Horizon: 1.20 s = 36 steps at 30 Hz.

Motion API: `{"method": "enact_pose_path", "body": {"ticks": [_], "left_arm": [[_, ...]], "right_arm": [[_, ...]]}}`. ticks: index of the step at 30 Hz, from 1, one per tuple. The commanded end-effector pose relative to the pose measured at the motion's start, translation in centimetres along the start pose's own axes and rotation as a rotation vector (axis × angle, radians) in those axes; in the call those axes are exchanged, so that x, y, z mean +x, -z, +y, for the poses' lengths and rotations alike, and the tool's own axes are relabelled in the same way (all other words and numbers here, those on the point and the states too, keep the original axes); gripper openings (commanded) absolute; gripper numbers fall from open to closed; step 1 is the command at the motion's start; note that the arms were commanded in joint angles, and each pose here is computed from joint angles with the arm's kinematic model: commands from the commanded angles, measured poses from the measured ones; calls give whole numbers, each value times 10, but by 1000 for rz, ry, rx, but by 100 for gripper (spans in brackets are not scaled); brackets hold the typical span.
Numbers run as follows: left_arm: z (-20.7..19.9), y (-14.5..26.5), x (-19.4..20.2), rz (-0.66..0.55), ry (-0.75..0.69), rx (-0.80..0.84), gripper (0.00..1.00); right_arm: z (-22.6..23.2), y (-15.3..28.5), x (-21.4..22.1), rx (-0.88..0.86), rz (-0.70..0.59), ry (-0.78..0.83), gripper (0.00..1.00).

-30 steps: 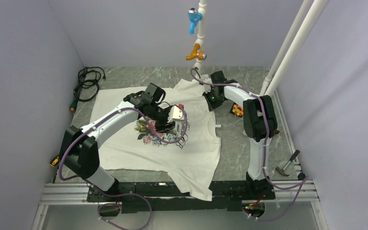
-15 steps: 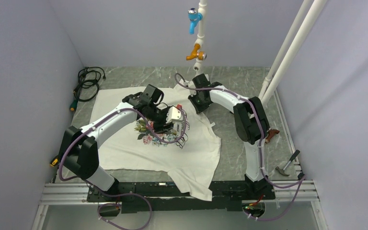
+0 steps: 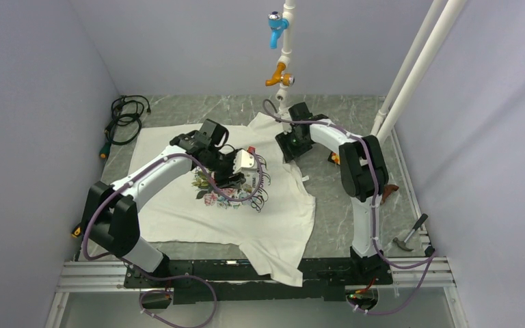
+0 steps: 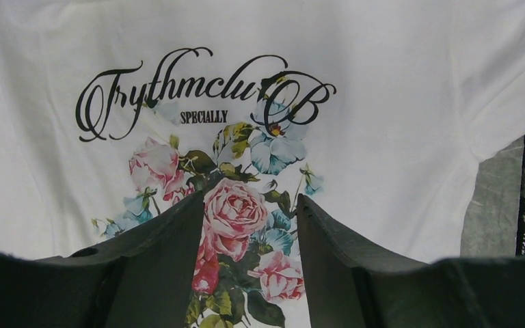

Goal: Remove the brooch from the garment

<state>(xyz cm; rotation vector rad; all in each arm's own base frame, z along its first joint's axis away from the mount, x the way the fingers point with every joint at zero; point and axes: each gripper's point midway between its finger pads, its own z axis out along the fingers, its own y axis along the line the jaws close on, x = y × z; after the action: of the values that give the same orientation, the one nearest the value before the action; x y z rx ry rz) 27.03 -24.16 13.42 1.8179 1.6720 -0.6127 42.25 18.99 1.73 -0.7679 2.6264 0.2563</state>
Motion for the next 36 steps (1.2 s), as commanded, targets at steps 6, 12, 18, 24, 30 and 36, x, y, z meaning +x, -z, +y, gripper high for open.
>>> {"method": "enact_pose_path", "body": {"ticks": [6,12,18,24,30,36], "left_arm": [[3,12,16,12,30,-21,57],[4,13,20,23,34,-24,57],[7,15,32,39,67,-31,55],[15,20,50,68,102,-52,53],[21,23,58,79,114,-67,53],[24,23,61,82,125,-71,53]], "right_arm": [[-38,44,19,14,-17,20,57],[-54,65,-5,88,-91,3,53],[-53,53,-9,64,-98,-13,33],[-50,23,-5,29,-45,-58,17],[-25,18,-20,-47,-63,-70,3],[4,18,-31,-97,-80,-38,5]]}}
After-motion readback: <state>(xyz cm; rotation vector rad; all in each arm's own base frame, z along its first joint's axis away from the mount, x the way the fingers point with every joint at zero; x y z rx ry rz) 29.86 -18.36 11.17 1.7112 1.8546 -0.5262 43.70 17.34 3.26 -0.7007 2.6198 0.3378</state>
